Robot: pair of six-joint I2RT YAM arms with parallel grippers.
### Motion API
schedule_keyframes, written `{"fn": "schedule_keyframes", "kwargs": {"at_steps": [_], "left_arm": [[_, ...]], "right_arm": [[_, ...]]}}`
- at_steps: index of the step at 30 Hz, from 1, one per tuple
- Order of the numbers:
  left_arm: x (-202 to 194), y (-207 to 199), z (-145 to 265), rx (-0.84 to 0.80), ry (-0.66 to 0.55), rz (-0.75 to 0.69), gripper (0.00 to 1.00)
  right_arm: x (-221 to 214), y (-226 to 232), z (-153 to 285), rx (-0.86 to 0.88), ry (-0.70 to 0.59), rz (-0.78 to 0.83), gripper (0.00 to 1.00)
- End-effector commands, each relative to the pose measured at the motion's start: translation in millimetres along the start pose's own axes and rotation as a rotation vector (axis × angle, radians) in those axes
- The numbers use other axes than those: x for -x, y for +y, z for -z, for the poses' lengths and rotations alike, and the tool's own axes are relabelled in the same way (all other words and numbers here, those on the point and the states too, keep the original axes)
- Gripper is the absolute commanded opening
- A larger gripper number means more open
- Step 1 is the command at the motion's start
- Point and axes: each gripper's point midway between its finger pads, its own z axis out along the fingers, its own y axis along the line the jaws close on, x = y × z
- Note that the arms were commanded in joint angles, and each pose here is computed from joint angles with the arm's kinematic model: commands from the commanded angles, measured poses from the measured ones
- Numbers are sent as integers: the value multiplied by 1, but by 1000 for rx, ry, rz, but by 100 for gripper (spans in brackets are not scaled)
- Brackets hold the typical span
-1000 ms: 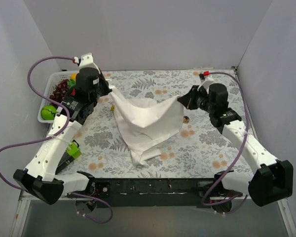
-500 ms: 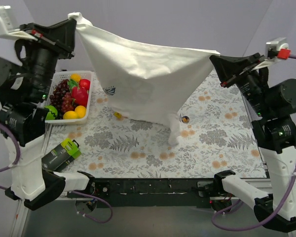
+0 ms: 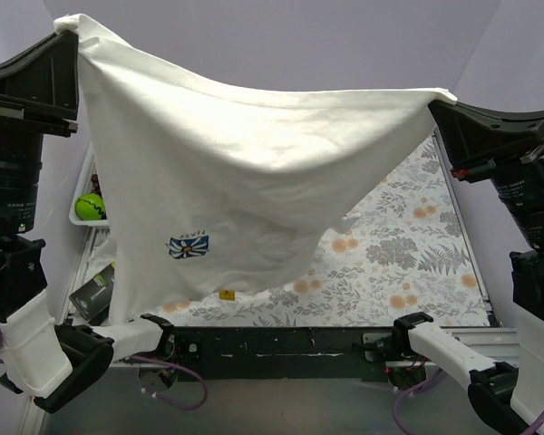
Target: Pin the brooch onto the clothing
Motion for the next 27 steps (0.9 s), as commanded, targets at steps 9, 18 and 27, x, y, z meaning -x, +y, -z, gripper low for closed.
{"fn": "schedule_keyframes", "kwargs": {"at_steps": [9, 18, 27], "left_arm": [[-105, 74, -40, 250, 170, -99, 0], [-111, 76, -65, 247, 143, -103, 0], [-78, 66, -43, 228, 78, -101, 0]], "right_arm": [[-55, -56, -44, -132, 105, 44, 1], [-39, -71, -81, -154, 73, 73, 1], [11, -51, -68, -131, -35, 108, 1]]}}
